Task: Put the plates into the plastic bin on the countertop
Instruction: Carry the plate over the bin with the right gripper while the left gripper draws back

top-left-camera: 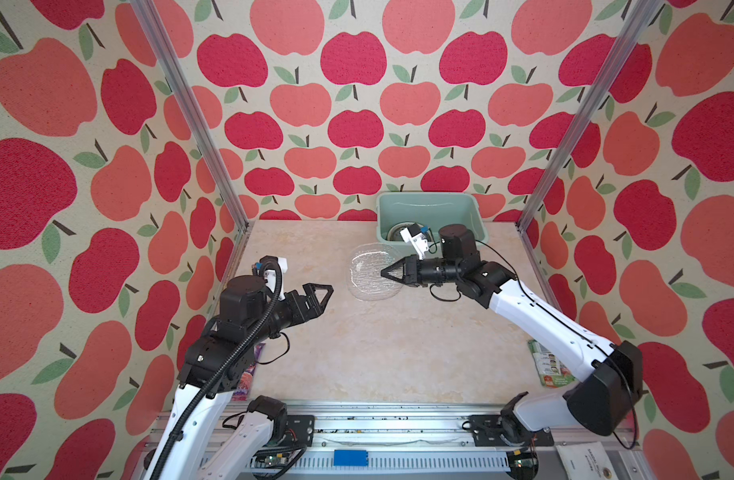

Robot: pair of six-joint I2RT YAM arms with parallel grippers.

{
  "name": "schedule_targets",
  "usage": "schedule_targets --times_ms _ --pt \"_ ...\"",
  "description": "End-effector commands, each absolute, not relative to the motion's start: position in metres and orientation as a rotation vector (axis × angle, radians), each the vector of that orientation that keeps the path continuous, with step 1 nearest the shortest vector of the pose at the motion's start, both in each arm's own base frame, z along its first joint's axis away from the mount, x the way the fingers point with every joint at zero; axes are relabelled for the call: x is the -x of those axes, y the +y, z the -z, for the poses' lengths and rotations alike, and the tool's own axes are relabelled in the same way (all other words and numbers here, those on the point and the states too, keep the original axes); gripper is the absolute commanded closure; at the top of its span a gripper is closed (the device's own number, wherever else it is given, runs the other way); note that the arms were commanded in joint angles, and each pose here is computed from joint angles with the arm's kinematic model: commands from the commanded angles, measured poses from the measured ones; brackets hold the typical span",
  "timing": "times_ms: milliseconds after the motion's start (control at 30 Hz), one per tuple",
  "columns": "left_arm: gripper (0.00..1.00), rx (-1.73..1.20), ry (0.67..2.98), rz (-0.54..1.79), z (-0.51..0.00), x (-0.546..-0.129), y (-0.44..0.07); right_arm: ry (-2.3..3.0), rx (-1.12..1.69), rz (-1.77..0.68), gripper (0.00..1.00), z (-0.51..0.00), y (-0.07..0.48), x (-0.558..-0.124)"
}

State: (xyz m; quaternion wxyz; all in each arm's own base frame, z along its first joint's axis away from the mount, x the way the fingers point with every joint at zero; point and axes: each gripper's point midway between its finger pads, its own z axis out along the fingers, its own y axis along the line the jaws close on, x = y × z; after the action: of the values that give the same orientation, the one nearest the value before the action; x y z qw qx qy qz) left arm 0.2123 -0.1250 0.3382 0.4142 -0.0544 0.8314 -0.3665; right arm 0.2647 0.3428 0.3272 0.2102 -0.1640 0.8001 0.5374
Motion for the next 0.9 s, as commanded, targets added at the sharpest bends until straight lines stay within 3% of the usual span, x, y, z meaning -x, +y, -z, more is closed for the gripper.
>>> schedule_targets --times_ms 0,333,500,867 --pt "0.01 0.150 1.978 0.882 -0.364 -0.226 -0.118 2.235 0.428 -1.350 0.96 -0.346 0.316 -0.294" --pt "0.01 0.057 2.012 0.842 -0.364 -0.255 -0.130 2.273 0.309 -1.098 0.96 -0.358 0.257 -0.411" --pt "0.01 0.046 2.032 0.852 -0.350 -0.278 -0.140 2.347 0.342 -0.953 0.96 -0.326 0.248 -0.457" --pt "0.01 0.019 2.117 0.806 -0.312 -0.318 -0.150 2.388 0.299 -0.899 0.95 -0.256 0.254 -0.529"
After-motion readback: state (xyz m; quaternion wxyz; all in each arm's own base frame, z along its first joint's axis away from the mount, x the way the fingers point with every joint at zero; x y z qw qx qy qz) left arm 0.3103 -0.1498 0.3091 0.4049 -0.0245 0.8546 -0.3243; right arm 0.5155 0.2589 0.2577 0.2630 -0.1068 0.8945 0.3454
